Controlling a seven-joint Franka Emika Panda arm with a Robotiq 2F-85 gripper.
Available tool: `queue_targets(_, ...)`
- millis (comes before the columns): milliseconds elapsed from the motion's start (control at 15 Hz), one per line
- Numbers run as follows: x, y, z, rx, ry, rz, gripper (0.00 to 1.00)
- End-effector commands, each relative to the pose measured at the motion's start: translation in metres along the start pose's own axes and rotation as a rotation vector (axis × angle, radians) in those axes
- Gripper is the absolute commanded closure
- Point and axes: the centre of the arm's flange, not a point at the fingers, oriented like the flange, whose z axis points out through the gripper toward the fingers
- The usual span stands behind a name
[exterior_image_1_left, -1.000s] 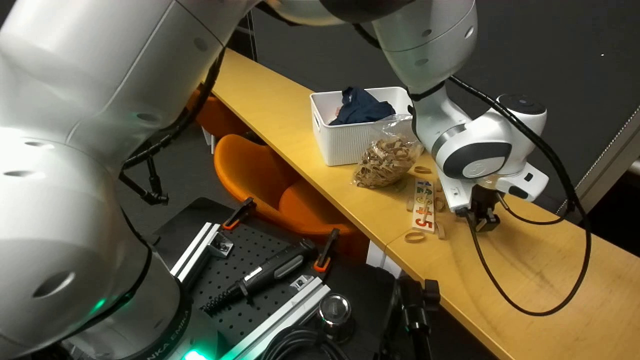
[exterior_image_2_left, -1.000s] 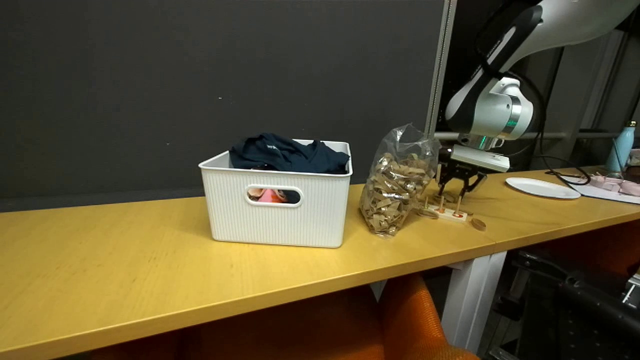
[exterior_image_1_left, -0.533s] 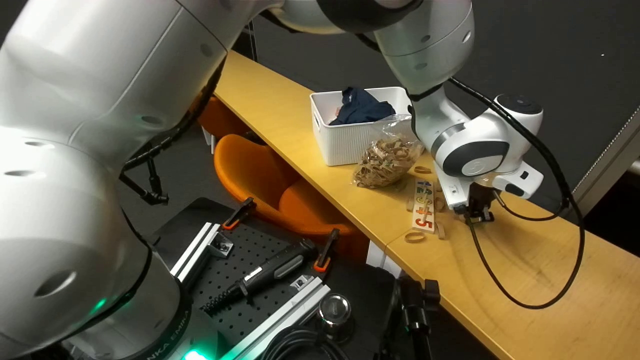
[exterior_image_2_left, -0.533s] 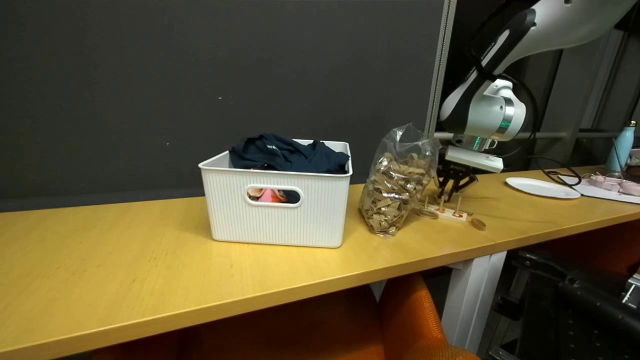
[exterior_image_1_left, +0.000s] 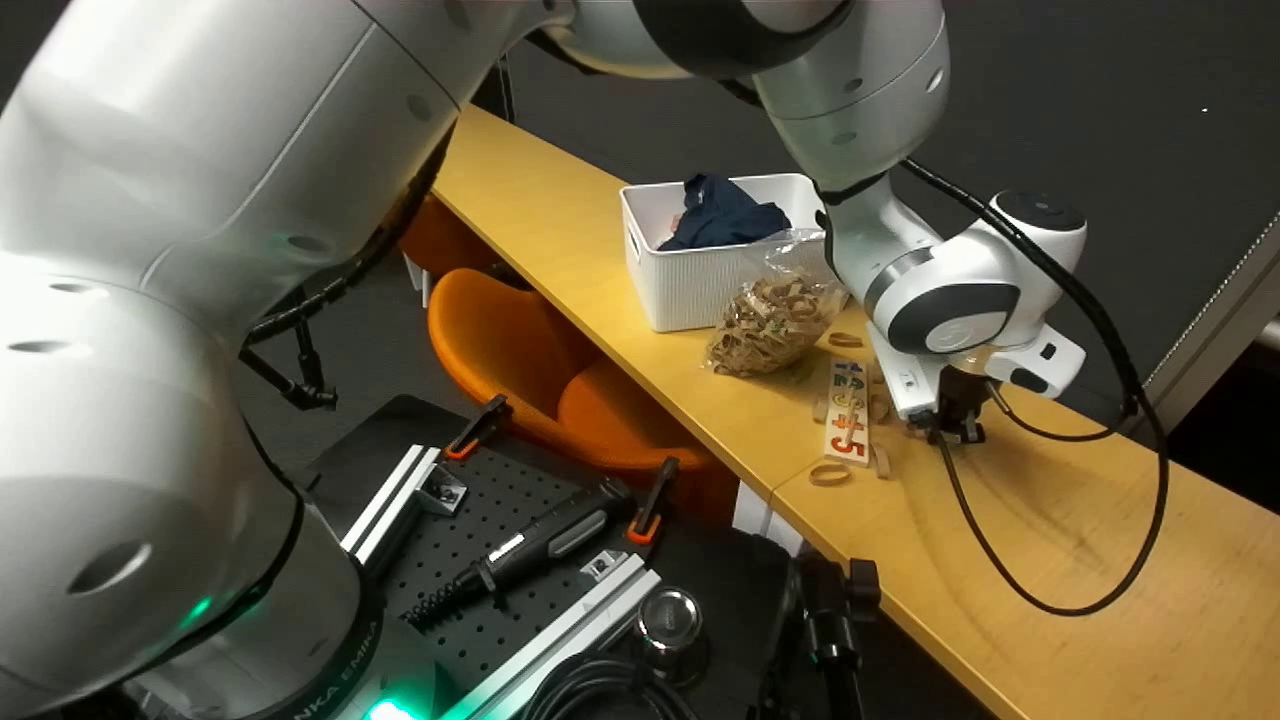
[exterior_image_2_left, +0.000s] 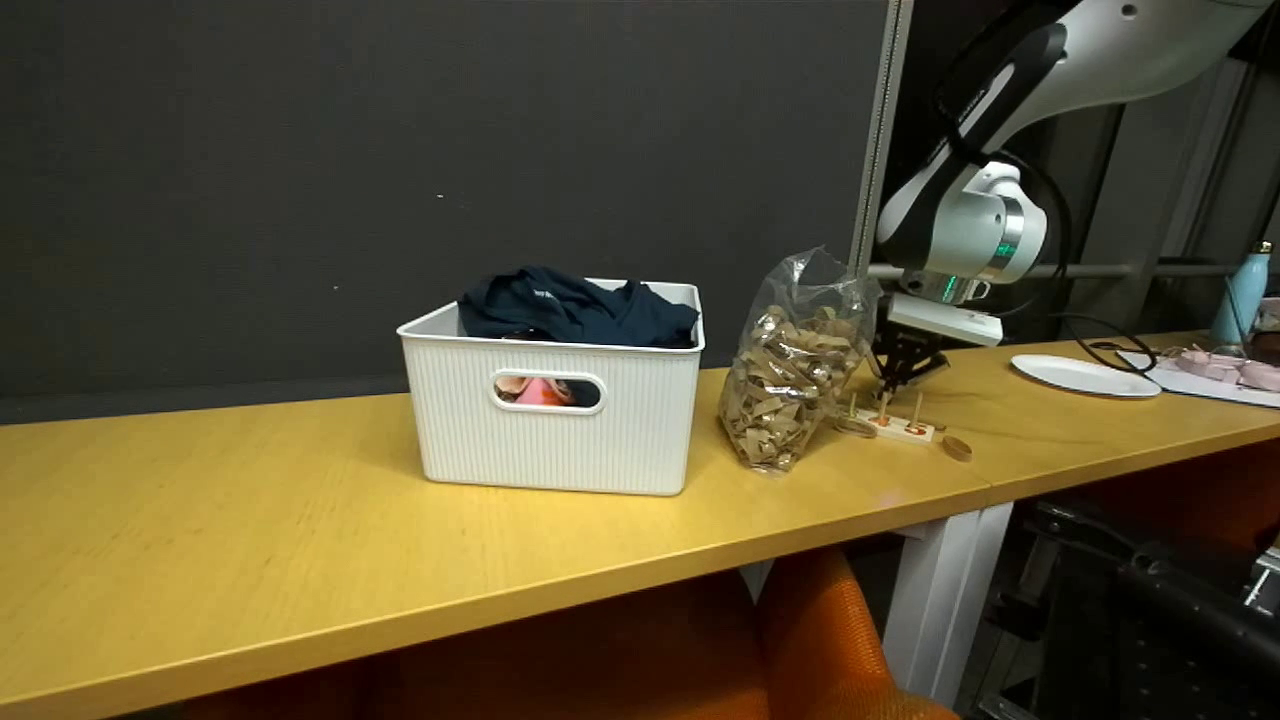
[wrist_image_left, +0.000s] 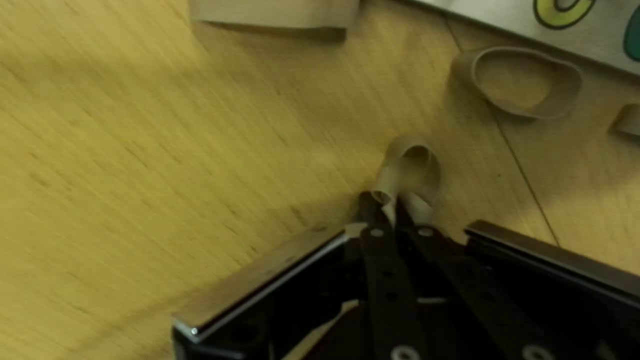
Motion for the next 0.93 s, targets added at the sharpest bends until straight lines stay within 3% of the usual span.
queue_targets(0, -0.003, -0.001, -0.020, 0.009, 0.006, -0.016, 0.99)
queue_targets(467, -0.017, 0.004, -0.061, 0.026, 0.053, -0.018, 0.99)
queue_targets(867, -0.044, 0.020, -0.138, 0.052, 0.182, -0.009, 0.99)
